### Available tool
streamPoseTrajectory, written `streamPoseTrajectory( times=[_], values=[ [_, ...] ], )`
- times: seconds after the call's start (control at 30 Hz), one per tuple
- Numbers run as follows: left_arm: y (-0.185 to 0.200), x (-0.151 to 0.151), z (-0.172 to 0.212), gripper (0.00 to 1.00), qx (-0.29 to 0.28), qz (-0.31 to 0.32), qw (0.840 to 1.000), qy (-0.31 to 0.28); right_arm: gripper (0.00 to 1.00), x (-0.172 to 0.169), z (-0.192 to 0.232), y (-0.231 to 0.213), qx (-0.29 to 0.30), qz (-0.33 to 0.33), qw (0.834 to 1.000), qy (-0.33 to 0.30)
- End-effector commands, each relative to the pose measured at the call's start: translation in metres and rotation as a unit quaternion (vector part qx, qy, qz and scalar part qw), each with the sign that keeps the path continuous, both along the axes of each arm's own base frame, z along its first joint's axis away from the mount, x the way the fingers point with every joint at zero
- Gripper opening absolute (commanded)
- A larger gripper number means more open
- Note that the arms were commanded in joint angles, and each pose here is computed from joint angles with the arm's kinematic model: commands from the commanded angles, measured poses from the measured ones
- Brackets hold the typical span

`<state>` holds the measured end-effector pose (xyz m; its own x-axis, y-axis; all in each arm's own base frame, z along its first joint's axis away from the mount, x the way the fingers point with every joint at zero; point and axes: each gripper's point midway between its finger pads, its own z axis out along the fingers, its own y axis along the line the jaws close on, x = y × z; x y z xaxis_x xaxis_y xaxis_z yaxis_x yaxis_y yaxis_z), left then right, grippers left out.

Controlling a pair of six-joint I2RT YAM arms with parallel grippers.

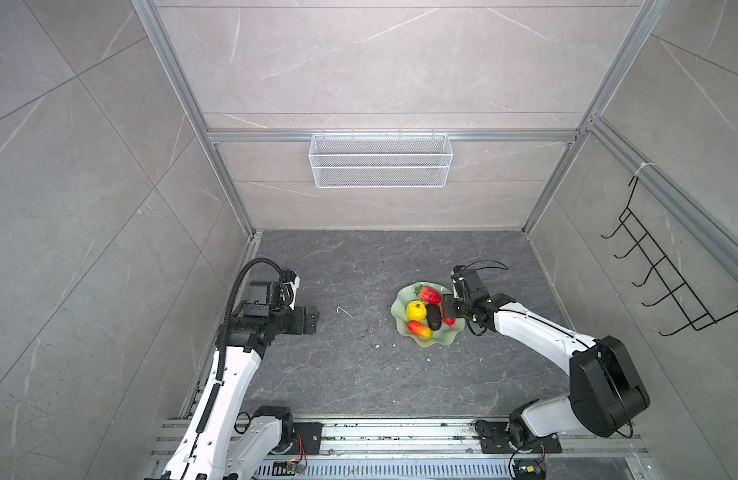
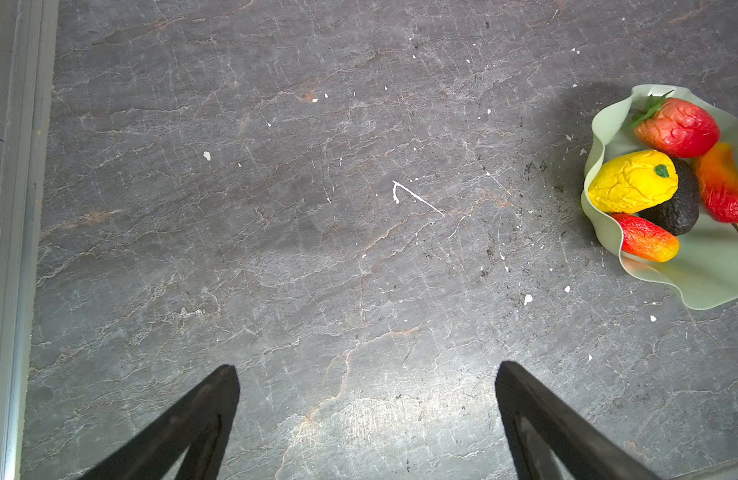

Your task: Place and organize the fake fruits in the fruit bowl

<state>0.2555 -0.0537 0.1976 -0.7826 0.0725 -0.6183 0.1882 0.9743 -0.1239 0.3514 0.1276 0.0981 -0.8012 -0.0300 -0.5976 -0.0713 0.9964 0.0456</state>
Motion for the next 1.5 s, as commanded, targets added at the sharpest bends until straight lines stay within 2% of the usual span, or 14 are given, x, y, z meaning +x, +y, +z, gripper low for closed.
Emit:
streamPoseTrajectory(
  times=[0.0,0.2,0.33,0.5,0.6,0.77,0.97,1.07,1.2,1.33,1.43,1.47],
  values=[
    [-0.002,0.001,0.003,1.00,-0.003,-0.011,1.000,-0.007,0.75,0.001,0.015,-0.006,-0.003,0.001,1.000,-0.025],
    [-0.001,0.004,0.004,1.00,0.000,-0.009,1.000,-0.007,1.00,0.006,0.073,-0.028,-0.023,-0.011,0.993,-0.115],
    [0.004,0.009,0.025,1.00,-0.001,0.016,0.999,-0.035,1.00,0.012,0.115,-0.062,0.000,-0.044,0.979,-0.201],
    [0.014,0.021,0.059,1.00,-0.034,0.086,0.988,-0.123,1.00,0.015,0.138,-0.119,0.067,-0.113,0.946,-0.297],
    [0.027,0.030,0.056,1.00,-0.027,0.133,0.976,-0.172,1.00,0.012,0.127,-0.137,0.058,-0.132,0.934,-0.327],
    [0.051,0.056,0.031,1.00,0.000,0.204,0.949,-0.239,1.00,0.006,0.084,-0.150,0.025,-0.146,0.929,-0.339],
    [0.062,0.090,-0.017,1.00,0.095,0.188,0.937,-0.280,1.00,0.018,0.054,-0.152,0.010,-0.145,0.937,-0.318],
    [0.068,0.097,-0.033,1.00,0.124,0.192,0.927,-0.296,1.00,0.020,0.057,-0.148,-0.002,-0.130,0.933,-0.336],
    [0.071,0.108,-0.052,1.00,0.140,0.193,0.927,-0.288,1.00,0.020,0.039,-0.149,-0.013,-0.131,0.940,-0.316],
    [0.072,0.122,-0.070,1.00,0.141,0.183,0.931,-0.282,1.00,0.020,0.015,-0.145,-0.018,-0.124,0.932,-0.340],
    [0.078,0.126,-0.092,1.00,0.119,0.186,0.939,-0.265,1.00,0.030,0.007,-0.133,-0.024,-0.100,0.945,-0.311],
    [0.081,0.128,-0.095,1.00,0.112,0.187,0.937,-0.274,1.00,0.032,0.002,-0.132,-0.024,-0.095,0.947,-0.305]
  ],
)
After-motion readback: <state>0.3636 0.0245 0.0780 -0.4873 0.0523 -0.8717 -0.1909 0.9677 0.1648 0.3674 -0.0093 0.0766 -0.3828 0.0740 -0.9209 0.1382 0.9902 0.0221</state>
